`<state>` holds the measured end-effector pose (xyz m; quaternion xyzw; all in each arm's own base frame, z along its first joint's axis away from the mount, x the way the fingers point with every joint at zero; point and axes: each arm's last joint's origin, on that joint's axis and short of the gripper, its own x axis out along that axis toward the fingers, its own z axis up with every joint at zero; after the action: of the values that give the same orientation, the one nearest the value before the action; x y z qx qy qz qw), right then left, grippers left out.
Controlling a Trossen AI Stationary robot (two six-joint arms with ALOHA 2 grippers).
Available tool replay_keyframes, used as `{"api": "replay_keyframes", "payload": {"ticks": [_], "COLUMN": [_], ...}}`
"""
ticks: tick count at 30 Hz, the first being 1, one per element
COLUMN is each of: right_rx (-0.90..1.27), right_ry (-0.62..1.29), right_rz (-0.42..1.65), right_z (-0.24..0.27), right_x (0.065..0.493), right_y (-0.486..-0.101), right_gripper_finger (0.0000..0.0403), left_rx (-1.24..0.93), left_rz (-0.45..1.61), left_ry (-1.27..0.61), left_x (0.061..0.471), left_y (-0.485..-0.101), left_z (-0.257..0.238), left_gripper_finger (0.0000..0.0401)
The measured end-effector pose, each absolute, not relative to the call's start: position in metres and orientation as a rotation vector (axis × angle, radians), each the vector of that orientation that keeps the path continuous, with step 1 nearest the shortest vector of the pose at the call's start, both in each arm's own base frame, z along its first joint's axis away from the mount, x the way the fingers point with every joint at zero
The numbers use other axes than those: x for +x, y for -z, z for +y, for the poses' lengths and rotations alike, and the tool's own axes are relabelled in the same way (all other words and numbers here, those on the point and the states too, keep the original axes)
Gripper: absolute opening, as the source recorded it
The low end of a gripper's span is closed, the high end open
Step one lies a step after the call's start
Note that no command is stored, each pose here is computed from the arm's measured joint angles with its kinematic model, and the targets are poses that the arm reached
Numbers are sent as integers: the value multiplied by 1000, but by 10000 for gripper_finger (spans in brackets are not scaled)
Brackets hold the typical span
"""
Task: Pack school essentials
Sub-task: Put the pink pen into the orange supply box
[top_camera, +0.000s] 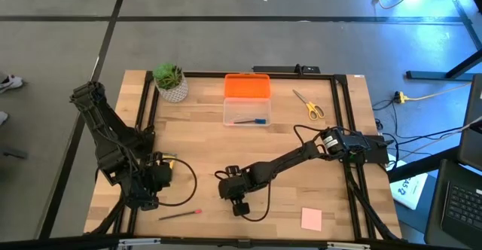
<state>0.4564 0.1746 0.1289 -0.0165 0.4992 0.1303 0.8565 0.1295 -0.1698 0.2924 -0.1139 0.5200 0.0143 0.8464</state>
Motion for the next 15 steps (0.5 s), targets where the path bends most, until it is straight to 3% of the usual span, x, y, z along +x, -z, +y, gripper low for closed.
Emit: {"api": "replay_keyframes", "payload": {"ticks": [15], "right_rx": [-23], "right_ry": [-290], "right_rz": [1050], "right_z": [172], "right_x": [453], "right_y": [-144], "right_gripper_finger": [16], "left_rx": [-240], "left_rz": [1097], "left_ry": [-30], "left_x": [129], "left_y": [-292], "left_z": [-170], "left_gripper_finger": [0]}}
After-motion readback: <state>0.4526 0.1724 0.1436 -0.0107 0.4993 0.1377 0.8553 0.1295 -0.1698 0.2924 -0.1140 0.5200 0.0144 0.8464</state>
